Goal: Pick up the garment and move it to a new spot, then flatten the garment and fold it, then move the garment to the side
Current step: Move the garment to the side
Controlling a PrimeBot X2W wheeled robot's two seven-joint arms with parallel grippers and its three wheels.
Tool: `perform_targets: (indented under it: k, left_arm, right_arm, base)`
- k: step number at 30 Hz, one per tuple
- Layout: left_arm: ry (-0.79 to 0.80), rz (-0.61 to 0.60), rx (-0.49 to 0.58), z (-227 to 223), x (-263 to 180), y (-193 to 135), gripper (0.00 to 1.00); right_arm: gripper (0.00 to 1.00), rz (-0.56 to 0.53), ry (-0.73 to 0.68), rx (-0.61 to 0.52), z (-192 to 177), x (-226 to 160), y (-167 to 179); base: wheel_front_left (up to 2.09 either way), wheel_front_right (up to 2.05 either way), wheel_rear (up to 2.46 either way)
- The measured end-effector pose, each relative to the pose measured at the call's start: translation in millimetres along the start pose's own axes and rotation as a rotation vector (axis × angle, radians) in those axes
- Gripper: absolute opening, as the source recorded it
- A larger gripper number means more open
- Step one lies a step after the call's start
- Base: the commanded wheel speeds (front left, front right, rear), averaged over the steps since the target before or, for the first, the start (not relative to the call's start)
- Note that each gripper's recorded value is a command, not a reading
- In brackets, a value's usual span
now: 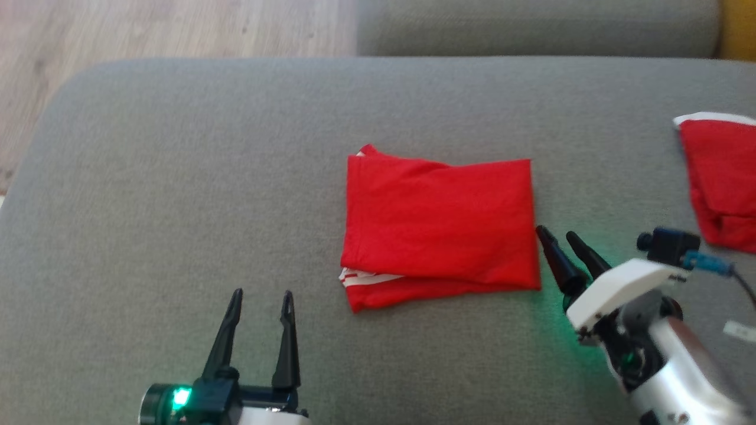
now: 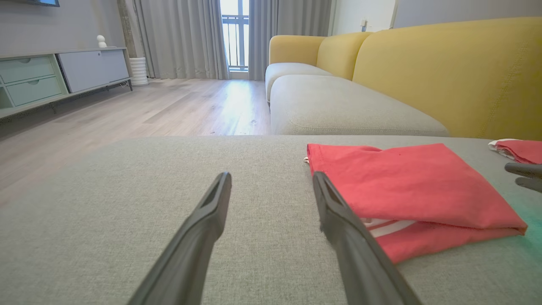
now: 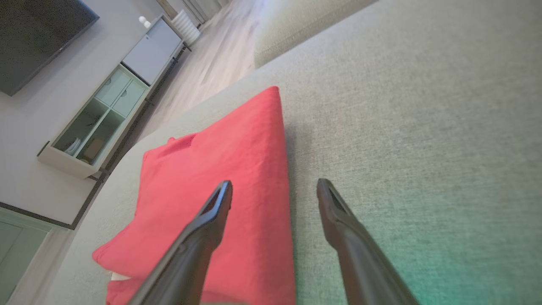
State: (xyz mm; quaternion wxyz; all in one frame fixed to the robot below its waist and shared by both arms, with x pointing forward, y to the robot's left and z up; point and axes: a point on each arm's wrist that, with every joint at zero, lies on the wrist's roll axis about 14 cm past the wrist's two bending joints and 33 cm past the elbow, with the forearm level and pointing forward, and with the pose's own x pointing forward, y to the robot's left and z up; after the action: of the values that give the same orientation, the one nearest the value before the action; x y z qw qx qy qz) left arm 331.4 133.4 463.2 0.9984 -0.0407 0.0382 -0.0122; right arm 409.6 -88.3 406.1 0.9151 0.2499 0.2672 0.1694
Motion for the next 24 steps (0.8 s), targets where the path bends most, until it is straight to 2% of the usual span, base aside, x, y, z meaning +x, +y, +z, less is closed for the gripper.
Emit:
perform_targets:
  k: [4, 8, 9, 11, 12, 17, 21, 24]
  left_arm:
    - [0.020, 0.011, 0.001, -6, 3, 3, 1.00]
    - [0.020, 0.005, 0.017, -6, 9, 1, 1.00]
    - [0.018, -0.002, 0.017, -5, 11, -1, 1.00]
    - [0.015, -0.010, 0.017, -5, 13, -3, 1.00]
    - [0.015, -0.011, 0.017, -4, 14, -4, 1.00]
    - [0.021, -0.020, 0.018, -6, 19, -8, 1.00]
    - [0.020, -0.048, 0.014, -7, 28, -16, 1.00]
    - [0.021, -0.079, 0.010, -8, 37, -24, 1.00]
  right_arm:
    - [1.00, -0.002, 0.104, 0.094, -14, 14, -4]
    - [1.00, 0.014, 0.147, 0.160, -18, 23, -2]
    - [0.87, 0.020, 0.154, 0.169, -18, 25, -1]
    - [0.04, 0.024, 0.155, 0.174, -16, 27, -1]
    - [0.00, 0.031, 0.158, 0.177, -15, 28, 0]
    - [0.00, 0.036, 0.140, 0.173, -8, 27, -4]
    - [0.00, -0.005, 0.114, 0.128, 7, 19, -29]
    - [0.00, -0.045, 0.063, 0.069, 37, 11, -53]
  base:
    - [0.00, 0.00, 0.00]
    - [0.00, 0.00, 0.00]
    - [0.00, 0.00, 0.00]
    - [0.00, 0.00, 0.00]
    - [0.00, 0.00, 0.00]
    - [0.00, 0.00, 0.00]
    - [0.00, 0.00, 0.00]
    - [0.00, 0.00, 0.00]
